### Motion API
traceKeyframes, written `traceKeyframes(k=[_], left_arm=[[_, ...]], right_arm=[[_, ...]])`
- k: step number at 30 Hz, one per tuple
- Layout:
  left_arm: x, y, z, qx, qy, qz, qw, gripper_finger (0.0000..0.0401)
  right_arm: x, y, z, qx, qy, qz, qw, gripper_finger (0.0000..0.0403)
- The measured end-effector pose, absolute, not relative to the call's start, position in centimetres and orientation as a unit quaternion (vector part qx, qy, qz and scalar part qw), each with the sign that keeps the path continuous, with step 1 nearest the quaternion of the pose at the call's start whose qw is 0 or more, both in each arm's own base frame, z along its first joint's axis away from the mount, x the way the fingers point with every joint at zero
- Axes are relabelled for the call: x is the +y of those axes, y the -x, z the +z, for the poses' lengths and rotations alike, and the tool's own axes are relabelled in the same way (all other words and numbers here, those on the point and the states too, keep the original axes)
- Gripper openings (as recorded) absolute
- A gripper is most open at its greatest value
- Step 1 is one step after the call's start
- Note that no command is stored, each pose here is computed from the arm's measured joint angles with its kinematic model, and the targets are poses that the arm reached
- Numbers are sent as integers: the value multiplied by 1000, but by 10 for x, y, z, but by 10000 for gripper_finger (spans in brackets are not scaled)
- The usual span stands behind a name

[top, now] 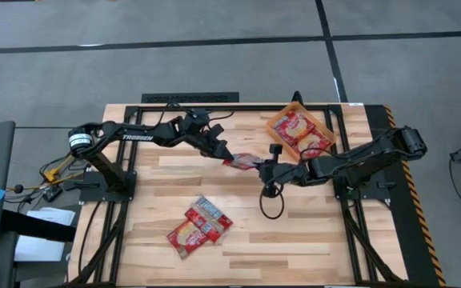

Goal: Sort popcorn bags into baskets
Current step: Put the red popcorn bag into the orange bin

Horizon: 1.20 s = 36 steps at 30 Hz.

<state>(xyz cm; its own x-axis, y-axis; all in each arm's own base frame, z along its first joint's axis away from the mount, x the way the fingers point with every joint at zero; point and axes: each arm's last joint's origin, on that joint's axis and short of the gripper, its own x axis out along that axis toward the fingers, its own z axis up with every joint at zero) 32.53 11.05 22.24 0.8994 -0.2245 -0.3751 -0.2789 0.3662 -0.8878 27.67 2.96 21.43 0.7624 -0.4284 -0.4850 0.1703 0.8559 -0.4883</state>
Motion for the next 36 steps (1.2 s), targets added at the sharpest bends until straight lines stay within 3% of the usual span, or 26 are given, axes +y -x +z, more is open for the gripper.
traceKeyframes(k=[9,19,23,30,36], left_arm=[[136,-320,234,155,536,14,830,109],[166,-309,245,91,537,19,839,190],[168,-308,248,79,538,7,839,205],[168,-308,248,83,534,5,841,210],[168,-308,248,81,533,8,842,210]], right_arm=[[30,-275,210,276,-59,-214,935,9],[33,-264,217,163,-354,-334,858,15],[15,-243,242,105,-375,-380,839,13],[-16,-167,272,100,-375,-471,792,14],[-21,-120,256,64,-437,-501,744,15]])
